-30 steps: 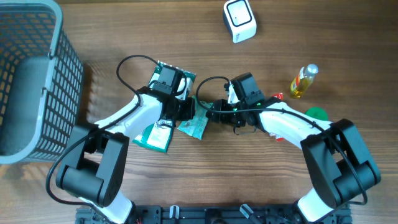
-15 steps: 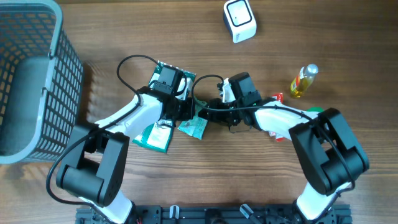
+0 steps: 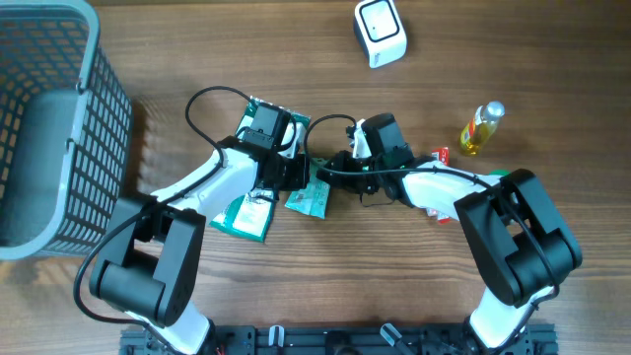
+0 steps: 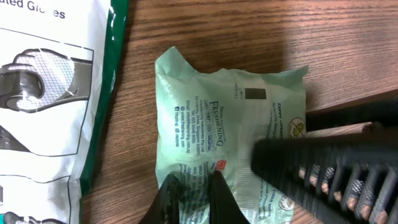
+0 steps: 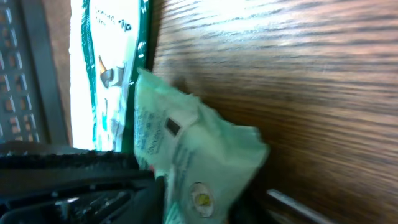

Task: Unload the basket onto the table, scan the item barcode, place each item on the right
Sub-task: 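Raise left gripper off the gloves pack toward the basket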

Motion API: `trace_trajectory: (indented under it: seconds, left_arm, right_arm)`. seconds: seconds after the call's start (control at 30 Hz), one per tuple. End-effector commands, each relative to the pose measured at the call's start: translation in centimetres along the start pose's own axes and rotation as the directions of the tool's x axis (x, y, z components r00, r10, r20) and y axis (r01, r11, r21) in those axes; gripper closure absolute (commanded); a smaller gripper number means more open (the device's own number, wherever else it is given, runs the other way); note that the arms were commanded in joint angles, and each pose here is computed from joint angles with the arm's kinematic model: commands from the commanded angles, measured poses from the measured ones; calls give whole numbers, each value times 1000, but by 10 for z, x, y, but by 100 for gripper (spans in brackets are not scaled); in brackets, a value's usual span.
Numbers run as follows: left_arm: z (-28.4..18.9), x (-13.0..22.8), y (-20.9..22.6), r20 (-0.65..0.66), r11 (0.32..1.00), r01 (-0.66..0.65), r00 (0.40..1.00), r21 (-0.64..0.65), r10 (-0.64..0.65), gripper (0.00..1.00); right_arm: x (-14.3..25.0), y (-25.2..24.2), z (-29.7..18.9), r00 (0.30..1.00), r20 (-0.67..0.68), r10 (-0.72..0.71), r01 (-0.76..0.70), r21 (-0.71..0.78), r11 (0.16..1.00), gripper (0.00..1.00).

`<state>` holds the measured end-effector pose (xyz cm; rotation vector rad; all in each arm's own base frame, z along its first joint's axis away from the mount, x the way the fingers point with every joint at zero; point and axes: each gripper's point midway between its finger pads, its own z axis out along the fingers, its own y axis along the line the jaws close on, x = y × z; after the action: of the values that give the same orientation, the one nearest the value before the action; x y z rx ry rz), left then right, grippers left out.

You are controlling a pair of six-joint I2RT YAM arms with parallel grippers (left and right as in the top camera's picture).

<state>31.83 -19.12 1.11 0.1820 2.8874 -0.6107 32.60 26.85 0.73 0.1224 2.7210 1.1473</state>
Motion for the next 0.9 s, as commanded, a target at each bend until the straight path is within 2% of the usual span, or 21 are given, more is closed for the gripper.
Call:
trace_trajectory:
  seconds: [0.0,0.07,0.23,0.4,0.53,0.67,0.87]
  left_arm:
    - [13,12,13,-46,999,-2,999,-49,0,96]
    - [13,10,15,-36,998,-4,999,-59,2,96]
    - [-8,-13,6,56,998,-27,998,-63,30,96]
    - [-58,-49,-6,232,994,-35,971,-104,59,96]
    - [-90,-61,14,344,968,56,938,-244,32,96]
    - [-110,-58,53,412,887,216,911,-409,-32,96]
    - [-128,-55,103,471,814,418,858,-404,-206,96]
  right_arm:
    - [-2,-10,4,1000,18,20,-21,32,999,84]
    - [-3,-11,4,1000,23,19,-20,38,999,89]
    - [-4,-12,4,1000,27,3,-5,43,999,91]
    - [-4,-12,4,1000,26,-9,8,43,999,96]
    - [-3,-12,4,1000,24,-9,8,45,999,96]
    - [-3,-12,4,999,23,-46,45,46,998,96]
    - [-3,-12,4,998,22,-54,53,46,998,96]
